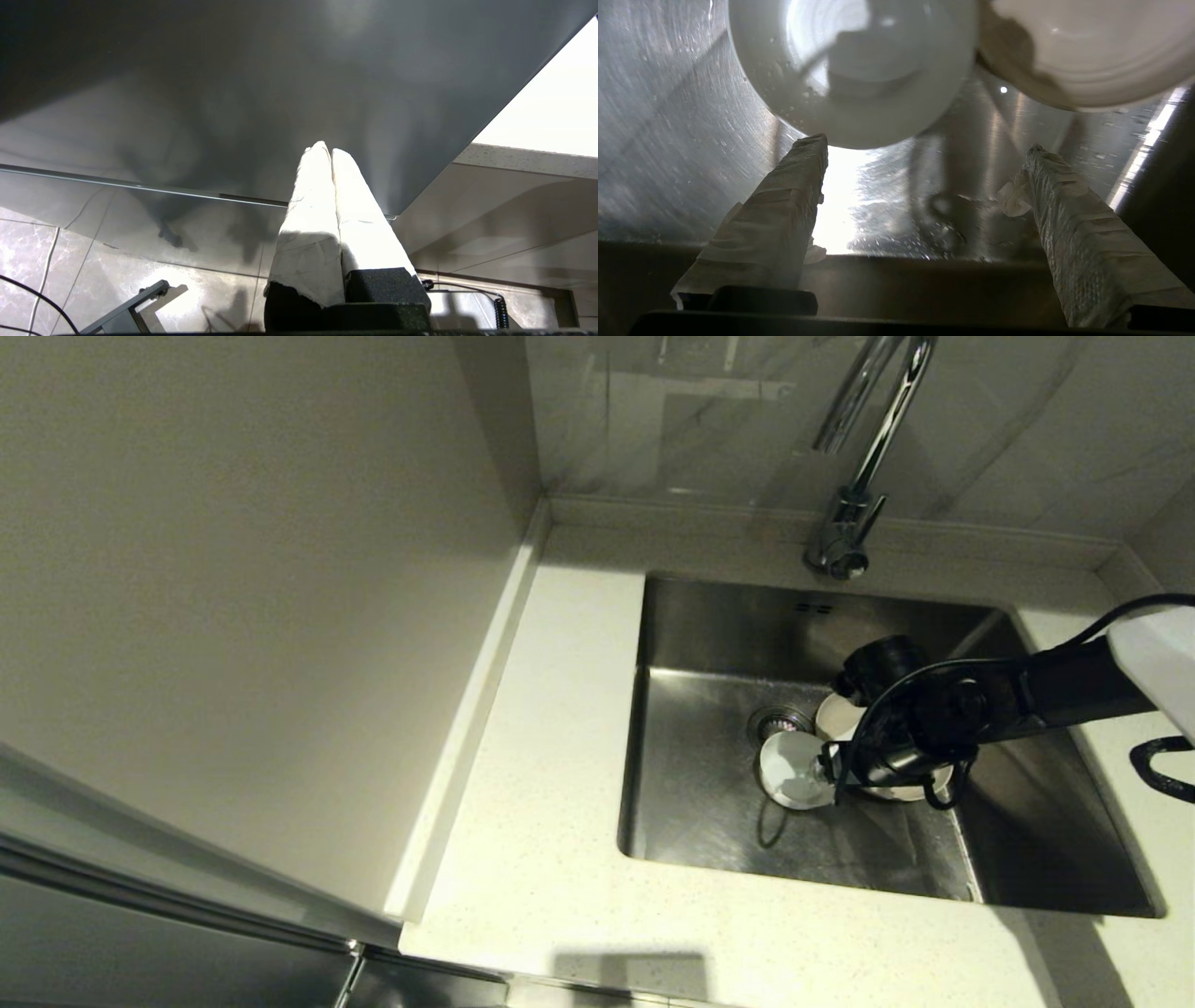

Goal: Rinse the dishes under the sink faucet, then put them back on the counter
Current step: Put a bowl back to the table from the sink

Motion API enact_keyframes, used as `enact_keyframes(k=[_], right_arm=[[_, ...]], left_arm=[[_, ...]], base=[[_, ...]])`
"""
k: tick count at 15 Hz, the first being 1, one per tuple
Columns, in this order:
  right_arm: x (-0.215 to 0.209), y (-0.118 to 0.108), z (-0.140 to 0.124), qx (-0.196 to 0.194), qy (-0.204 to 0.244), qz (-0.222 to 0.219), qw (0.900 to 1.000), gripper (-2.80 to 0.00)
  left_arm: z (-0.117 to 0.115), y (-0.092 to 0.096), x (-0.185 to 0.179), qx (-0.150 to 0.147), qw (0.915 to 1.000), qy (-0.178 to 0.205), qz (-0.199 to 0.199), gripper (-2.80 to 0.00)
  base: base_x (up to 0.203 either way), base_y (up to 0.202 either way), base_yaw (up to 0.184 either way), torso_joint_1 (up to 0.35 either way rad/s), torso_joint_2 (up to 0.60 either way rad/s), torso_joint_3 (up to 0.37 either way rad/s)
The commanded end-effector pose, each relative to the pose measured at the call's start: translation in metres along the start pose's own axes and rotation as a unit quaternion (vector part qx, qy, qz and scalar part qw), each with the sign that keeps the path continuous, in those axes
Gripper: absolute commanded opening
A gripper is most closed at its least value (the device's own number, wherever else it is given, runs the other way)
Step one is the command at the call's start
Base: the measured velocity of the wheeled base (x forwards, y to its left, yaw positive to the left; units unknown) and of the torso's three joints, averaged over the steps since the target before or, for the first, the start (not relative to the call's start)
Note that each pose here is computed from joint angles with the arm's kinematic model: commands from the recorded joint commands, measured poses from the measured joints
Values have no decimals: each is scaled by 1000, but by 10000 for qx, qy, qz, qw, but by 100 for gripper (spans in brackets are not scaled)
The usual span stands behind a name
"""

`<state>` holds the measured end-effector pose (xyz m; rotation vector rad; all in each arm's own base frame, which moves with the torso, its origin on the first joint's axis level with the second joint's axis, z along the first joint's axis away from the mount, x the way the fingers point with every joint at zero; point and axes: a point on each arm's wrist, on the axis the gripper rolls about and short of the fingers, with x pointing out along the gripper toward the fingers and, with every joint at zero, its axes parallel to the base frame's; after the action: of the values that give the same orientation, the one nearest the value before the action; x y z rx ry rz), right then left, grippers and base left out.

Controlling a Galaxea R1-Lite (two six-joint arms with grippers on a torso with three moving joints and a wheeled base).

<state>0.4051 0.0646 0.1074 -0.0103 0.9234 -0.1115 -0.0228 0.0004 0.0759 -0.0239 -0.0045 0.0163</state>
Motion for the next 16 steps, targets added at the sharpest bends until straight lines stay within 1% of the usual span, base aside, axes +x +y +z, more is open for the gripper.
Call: enact_keyframes(k=[1,4,6,8,13,14,16], right_arm=[[27,9,-7,-77,133,-7,9999,0],[40,15,9,3,-278,11,9996,0],[48,14,21,105,-498,-223,9985,0],[53,7,26,171,-554,-323,9978,0],[67,1,25,200,-494,-396,9978,0],[69,1,26,204,-494,-400,9978,-280],[76,1,27,219,-503,-409,9977,-280]], left_arm=[[0,0,0,-3,10000,-17,2,-280],[0,0,0,-3,10000,-17,2,-280],[0,0,0,-3,10000,-17,2,-280],[0,0,0,-3,10000,-17,2,-280],[0,0,0,-3,10000,-17,2,-280],[0,0,0,-3,10000,-17,2,-280],[0,0,0,-3,10000,-17,2,-280]], base=[[0,0,0,0,0,0],[0,0,0,0,0,0],[0,0,0,0,0,0],[0,0,0,0,0,0],[0,0,0,0,0,0],[0,0,0,0,0,0],[0,0,0,0,0,0]])
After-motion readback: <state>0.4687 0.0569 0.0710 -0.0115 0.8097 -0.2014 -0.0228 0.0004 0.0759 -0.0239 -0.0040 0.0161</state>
